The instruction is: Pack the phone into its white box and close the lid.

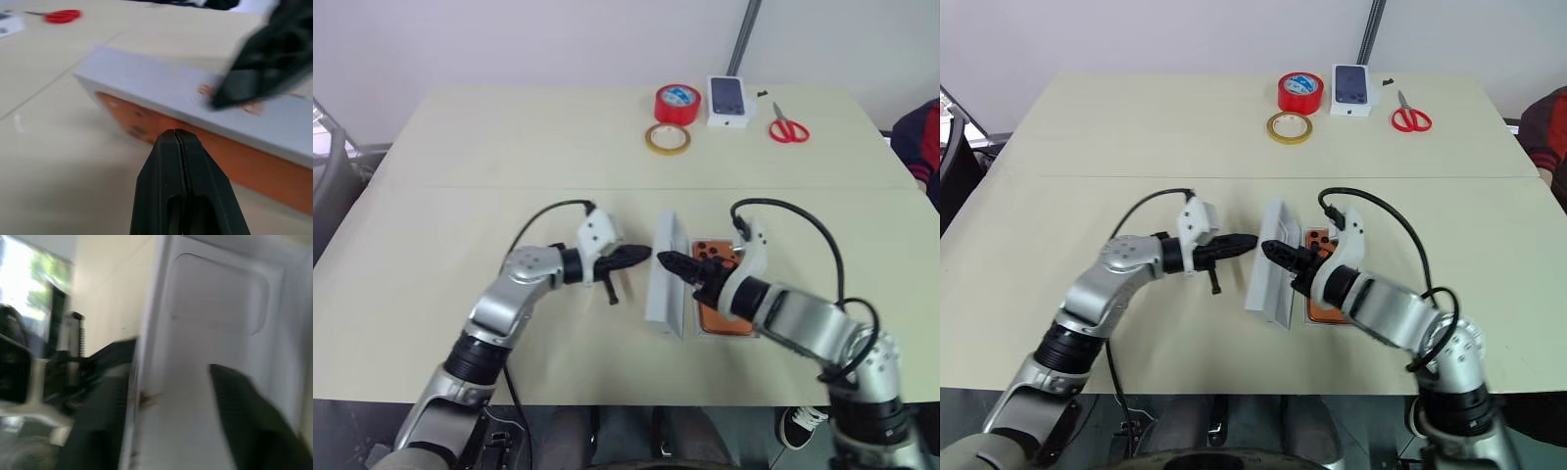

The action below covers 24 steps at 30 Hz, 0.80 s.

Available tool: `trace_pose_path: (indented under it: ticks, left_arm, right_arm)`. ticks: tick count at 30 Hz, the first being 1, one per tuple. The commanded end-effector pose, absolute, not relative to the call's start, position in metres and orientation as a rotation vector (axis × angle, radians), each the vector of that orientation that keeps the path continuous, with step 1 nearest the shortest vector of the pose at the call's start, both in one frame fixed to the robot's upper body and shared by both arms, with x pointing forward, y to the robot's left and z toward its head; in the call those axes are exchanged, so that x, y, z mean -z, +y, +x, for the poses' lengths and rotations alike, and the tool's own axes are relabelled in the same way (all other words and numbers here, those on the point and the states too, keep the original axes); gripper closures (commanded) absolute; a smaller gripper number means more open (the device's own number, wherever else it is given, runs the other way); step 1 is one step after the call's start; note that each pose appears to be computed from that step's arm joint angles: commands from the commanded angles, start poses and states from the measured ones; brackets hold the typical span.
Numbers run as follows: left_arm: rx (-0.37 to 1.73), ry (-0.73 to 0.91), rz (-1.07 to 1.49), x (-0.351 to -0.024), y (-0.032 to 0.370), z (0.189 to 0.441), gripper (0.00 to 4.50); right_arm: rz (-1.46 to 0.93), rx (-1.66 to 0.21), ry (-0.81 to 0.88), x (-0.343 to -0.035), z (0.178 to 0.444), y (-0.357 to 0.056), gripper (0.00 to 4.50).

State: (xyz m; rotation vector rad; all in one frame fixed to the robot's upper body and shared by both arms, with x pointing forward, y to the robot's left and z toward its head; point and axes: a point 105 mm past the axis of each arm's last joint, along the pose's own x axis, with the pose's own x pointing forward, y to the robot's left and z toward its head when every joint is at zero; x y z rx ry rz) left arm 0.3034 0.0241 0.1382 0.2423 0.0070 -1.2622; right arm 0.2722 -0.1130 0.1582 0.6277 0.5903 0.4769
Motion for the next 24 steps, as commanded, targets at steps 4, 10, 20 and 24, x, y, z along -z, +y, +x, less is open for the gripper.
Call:
trace_pose_path:
  ticks: [4,10,20,24]
  left_arm:
    - [1.338,-0.011,0.283,-0.142,-0.009,0.303,4.5]
    - [1.362,-0.03,0.269,-0.146,-0.029,0.304,4.5]
    - [1.245,0.045,0.221,-0.154,0.01,0.321,4.5]
    - [1.296,0.152,0.276,-0.141,0.023,0.31,4.5]
  right_arm:
    - [0.366,-0.492,0.511,-0.202,0.281,-0.164,1.02]
    - [0.088,-0.376,0.568,-0.193,0.278,-0.198,2.93]
    - [-0.442,-0.422,0.569,-0.169,0.27,-0.206,4.43]
    - [-0.502,-0.455,0.598,-0.156,0.268,-0.209,4.43]
